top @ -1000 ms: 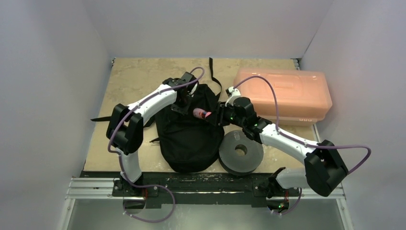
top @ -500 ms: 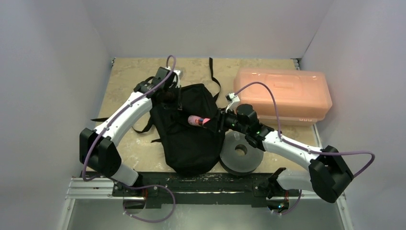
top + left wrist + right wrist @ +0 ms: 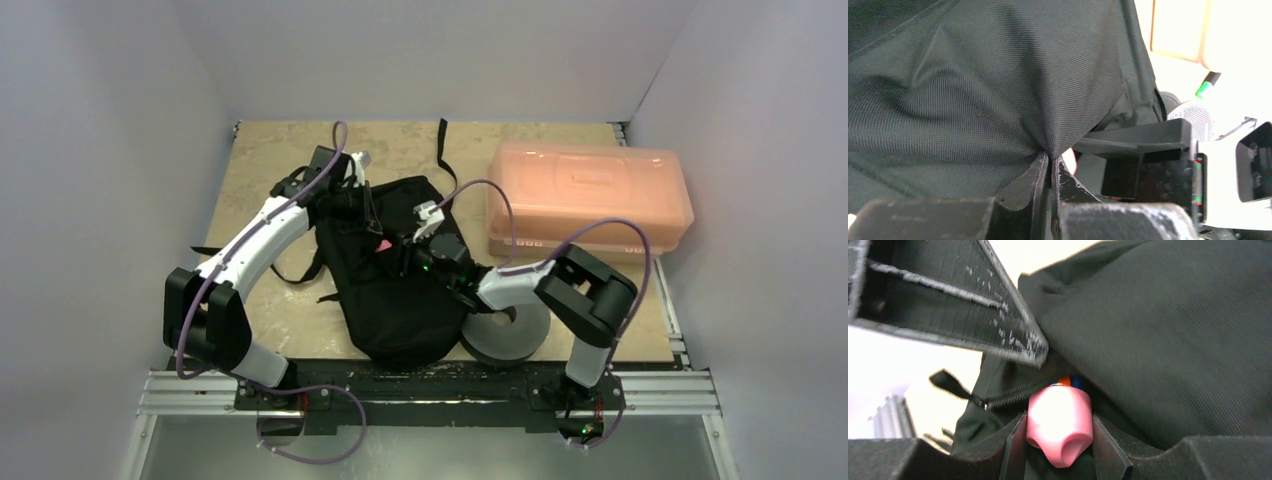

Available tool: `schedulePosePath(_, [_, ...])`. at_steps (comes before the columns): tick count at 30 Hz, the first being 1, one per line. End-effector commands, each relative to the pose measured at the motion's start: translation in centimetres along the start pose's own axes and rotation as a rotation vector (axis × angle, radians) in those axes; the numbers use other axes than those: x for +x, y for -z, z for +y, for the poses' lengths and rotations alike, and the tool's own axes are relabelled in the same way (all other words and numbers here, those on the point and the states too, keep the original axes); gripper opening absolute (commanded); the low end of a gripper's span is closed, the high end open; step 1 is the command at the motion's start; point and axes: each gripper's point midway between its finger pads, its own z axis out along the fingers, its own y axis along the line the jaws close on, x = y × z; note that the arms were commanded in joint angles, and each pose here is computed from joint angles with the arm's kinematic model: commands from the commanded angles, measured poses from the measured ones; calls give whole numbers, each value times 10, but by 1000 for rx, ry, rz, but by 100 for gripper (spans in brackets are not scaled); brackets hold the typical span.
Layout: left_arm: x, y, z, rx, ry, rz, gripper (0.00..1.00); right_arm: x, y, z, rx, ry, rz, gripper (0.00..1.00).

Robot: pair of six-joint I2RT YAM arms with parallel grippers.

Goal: Pack the student bag
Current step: Place the stationery in the student bag.

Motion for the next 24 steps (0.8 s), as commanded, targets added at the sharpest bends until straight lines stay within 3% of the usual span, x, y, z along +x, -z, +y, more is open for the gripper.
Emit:
schedulePosePath(1, [-12,26,-14,84,-17,-32,0,-57,-50,12,25,128,-213,2])
schedulePosePath(7, [-21,38,12,-9,-60,-65,0,-50,-49,-6,158,193,-70,50])
schedulePosePath(11, [-21,30,16,13,-50,-48,0,-30,-35,-19,223,243,86,67])
schedulePosePath(16, [-16,27,16,46,-46,-17,0,-26,-5,-11,177,283,161,86])
schedulePosePath(20, [-15,23,13,69,-37,-5,0,-19,6,-3,128,240,177,83])
schedulePosePath(24, [-13,23,10,93,-30,-3,0,-10,-3,-6,129,220,182,53])
